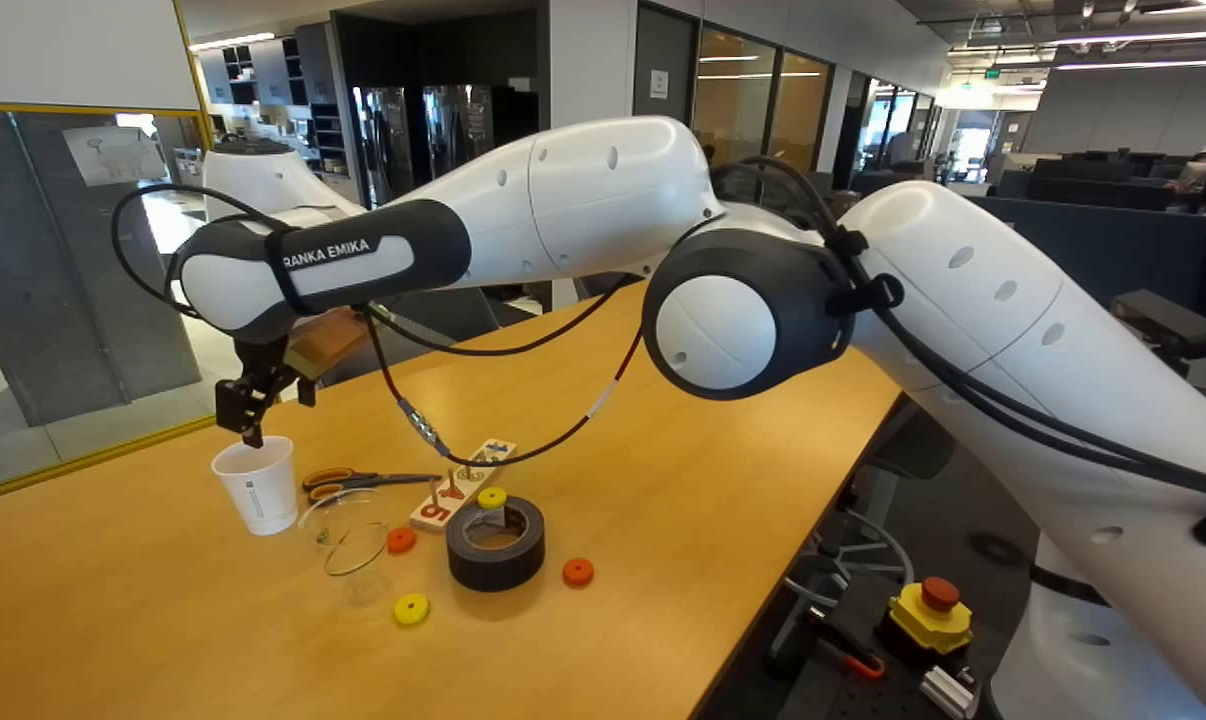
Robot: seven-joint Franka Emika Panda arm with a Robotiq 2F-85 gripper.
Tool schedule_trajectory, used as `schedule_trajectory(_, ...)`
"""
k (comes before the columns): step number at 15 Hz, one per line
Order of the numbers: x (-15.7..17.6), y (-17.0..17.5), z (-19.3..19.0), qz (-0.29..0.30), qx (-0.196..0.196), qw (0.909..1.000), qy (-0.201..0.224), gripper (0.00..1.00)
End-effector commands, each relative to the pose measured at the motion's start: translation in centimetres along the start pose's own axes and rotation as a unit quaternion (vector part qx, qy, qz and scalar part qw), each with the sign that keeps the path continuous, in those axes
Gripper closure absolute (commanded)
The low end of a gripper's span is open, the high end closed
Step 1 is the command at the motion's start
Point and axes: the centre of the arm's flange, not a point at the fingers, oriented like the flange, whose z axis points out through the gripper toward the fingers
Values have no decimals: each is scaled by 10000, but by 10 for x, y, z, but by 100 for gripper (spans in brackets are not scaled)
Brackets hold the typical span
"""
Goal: Put three round orange blocks in the white cup, then put the two round yellow blocks in the clear cup and put the last round orange block in the white cup
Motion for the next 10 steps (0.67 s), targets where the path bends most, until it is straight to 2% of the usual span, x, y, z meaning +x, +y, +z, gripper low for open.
schedule_trajectory(1, -29, 12, -39, 200, -241, 9994, -117, 0)
schedule_trajectory(3, -43, 24, -51, -67, -199, 9996, -203, 0)
schedule_trajectory(6, -64, 40, -60, -929, 256, 9947, -363, 0)
schedule_trajectory(10, -93, 60, -54, -1912, 681, 9781, -453, 0)
